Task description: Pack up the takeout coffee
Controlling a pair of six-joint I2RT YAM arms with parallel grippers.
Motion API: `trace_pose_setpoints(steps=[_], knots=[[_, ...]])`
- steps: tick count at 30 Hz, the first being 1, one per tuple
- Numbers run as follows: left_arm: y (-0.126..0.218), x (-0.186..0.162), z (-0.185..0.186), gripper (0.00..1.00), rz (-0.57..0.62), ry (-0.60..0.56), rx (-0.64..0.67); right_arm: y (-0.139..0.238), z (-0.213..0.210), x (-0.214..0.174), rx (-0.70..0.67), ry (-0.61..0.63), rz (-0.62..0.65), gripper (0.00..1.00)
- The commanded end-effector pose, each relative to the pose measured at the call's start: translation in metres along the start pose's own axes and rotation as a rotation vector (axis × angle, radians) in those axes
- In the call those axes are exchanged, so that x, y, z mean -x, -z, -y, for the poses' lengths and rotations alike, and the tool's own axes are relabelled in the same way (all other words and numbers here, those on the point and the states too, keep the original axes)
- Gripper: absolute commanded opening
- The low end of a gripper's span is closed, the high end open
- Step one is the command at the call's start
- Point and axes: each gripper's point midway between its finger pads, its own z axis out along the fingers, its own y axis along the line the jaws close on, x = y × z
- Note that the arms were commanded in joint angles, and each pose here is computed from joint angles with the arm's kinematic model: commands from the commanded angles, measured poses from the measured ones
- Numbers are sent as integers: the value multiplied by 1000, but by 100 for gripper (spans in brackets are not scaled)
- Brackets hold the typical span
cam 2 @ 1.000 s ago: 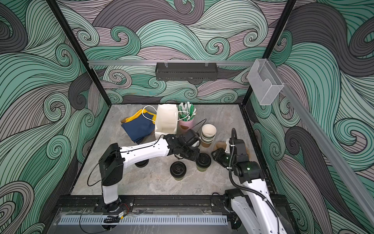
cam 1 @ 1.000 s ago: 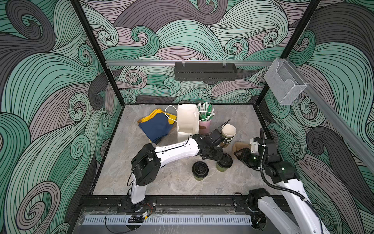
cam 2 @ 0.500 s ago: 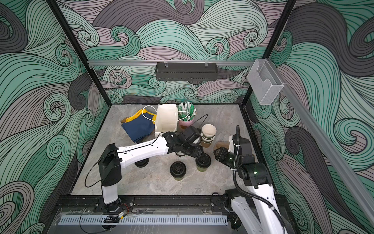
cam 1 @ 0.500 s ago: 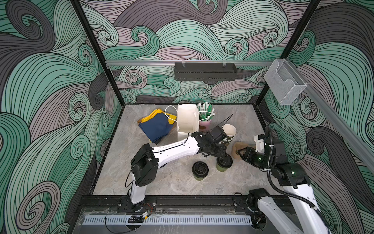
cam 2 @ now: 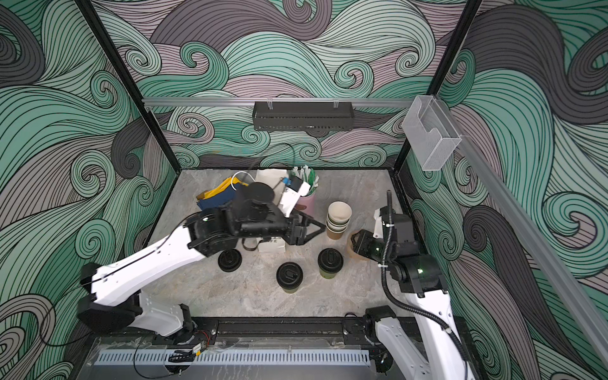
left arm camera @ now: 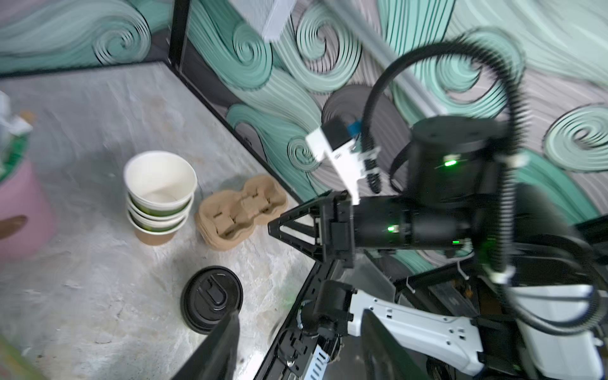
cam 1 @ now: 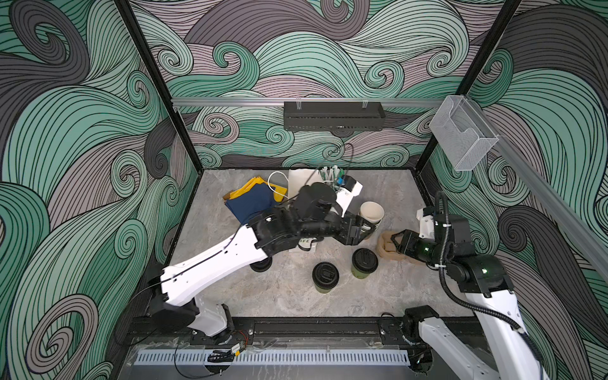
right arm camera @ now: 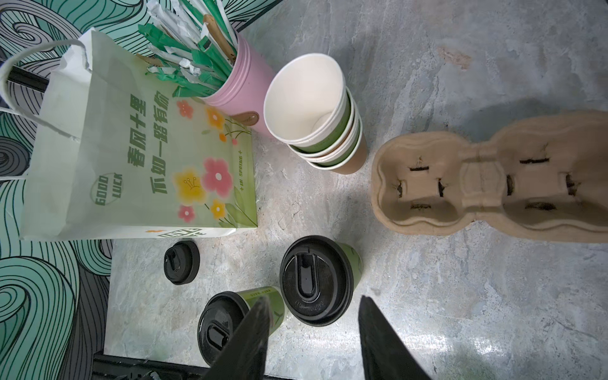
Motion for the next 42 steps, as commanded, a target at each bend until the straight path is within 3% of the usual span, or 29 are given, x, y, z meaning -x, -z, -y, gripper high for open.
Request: trace_pose_setpoints(steps=[1, 9, 16, 23, 31, 37, 42], knots=[[57, 37, -52, 62, 124, 18, 226, -2, -13, 17, 24, 90, -3, 48], [167, 43, -183, 67, 256, 254, 657, -25, -42, 57, 97, 171, -7, 49], [195, 36, -254, 71, 352, 436, 803, -53, -53, 83, 97, 155, -28, 50], [179, 19, -260, 71, 346, 549, 736, -60, -51, 87, 52, 48, -82, 50], [175, 29, -247, 74, 375, 450, 650, -68, -73, 91, 113, -54, -114, 50], [181, 37, -268, 75, 417, 461, 735, -70, -95, 116, 126, -5, -100, 50], [226, -2, -307, 75, 436, 683, 1032, -72, -98, 133, 100, 14, -69, 51]])
